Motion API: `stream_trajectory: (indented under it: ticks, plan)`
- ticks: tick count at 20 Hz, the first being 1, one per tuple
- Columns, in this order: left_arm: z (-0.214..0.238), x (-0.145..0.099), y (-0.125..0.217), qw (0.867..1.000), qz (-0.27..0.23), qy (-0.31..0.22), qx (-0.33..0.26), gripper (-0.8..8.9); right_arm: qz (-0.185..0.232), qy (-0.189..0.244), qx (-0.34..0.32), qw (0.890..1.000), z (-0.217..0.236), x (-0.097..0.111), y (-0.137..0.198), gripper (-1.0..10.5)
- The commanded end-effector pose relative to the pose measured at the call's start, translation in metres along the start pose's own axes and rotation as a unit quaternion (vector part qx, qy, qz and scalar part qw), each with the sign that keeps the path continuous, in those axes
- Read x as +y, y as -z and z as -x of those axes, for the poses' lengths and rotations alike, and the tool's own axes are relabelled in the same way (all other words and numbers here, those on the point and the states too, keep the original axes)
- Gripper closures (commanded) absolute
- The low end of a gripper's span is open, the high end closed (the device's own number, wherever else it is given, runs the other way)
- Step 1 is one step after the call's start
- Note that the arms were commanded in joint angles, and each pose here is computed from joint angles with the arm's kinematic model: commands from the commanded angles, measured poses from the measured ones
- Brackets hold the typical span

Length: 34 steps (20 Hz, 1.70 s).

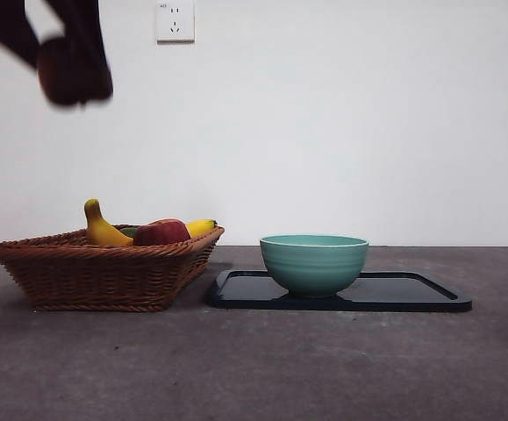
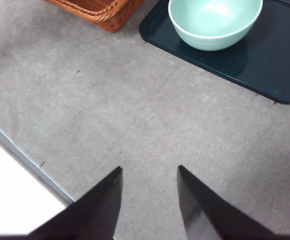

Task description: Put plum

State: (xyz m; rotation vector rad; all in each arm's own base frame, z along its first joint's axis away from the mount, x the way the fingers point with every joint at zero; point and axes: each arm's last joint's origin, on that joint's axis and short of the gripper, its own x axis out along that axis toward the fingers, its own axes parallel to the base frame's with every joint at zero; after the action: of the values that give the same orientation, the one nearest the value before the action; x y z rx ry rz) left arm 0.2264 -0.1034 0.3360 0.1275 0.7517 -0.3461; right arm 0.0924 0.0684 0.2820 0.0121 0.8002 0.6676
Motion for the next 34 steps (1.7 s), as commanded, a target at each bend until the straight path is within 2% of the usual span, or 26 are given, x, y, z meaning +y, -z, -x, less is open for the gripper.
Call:
stream_trajectory:
  ticks: [1,5,7,10,14,19,21,23,28,32,34]
  plan:
    - [-0.023,0.001,0.008,1.0,-0.007,-0.001,-0.024,5.78,-0.005,-0.004,-0.004,1.0,0.0,0.002,-0.003,7.7]
    - [-0.063,0.01,0.027,0.999,-0.011,-0.014,-0.027,5.78,-0.007,-0.003,-0.004,1.0,0.0,0.002,-0.003,7.7]
    - [-0.082,0.014,0.031,1.0,-0.017,-0.017,-0.009,5.78,-0.009,-0.003,-0.004,1.0,0.0,0.002,-0.003,7.7]
    - [-0.111,0.018,0.036,1.0,-0.013,0.014,0.01,5.78,-0.01,-0.003,-0.004,1.0,0.0,0.002,-0.003,7.7]
    - [-0.147,0.025,0.045,0.999,-0.009,0.013,0.034,5.78,-0.018,-0.003,-0.004,1.0,0.0,0.002,-0.003,7.7]
    - [-0.168,0.031,0.055,0.998,-0.01,0.01,0.058,5.65,-0.021,-0.002,-0.003,1.0,0.0,0.001,-0.003,7.7]
    - [-0.168,0.031,0.056,0.998,-0.01,0.01,0.062,5.44,-0.021,0.0,-0.004,1.0,0.0,0.001,-0.003,7.7]
    - [-0.168,0.031,0.056,0.998,-0.01,0.01,0.064,3.7,-0.021,0.0,-0.004,1.0,0.0,0.001,-0.003,7.7]
    - [-0.148,0.029,0.044,0.999,-0.006,0.01,0.031,3.72,-0.02,0.0,-0.004,1.0,0.0,0.001,-0.003,7.7]
    - [-0.092,0.027,0.026,0.999,-0.009,0.012,-0.028,3.76,-0.02,0.0,-0.004,1.0,0.0,0.001,-0.003,7.7]
    - [-0.057,0.021,0.024,0.997,-0.004,0.056,-0.049,3.77,-0.019,0.0,-0.007,1.0,0.0,0.001,-0.003,7.7]
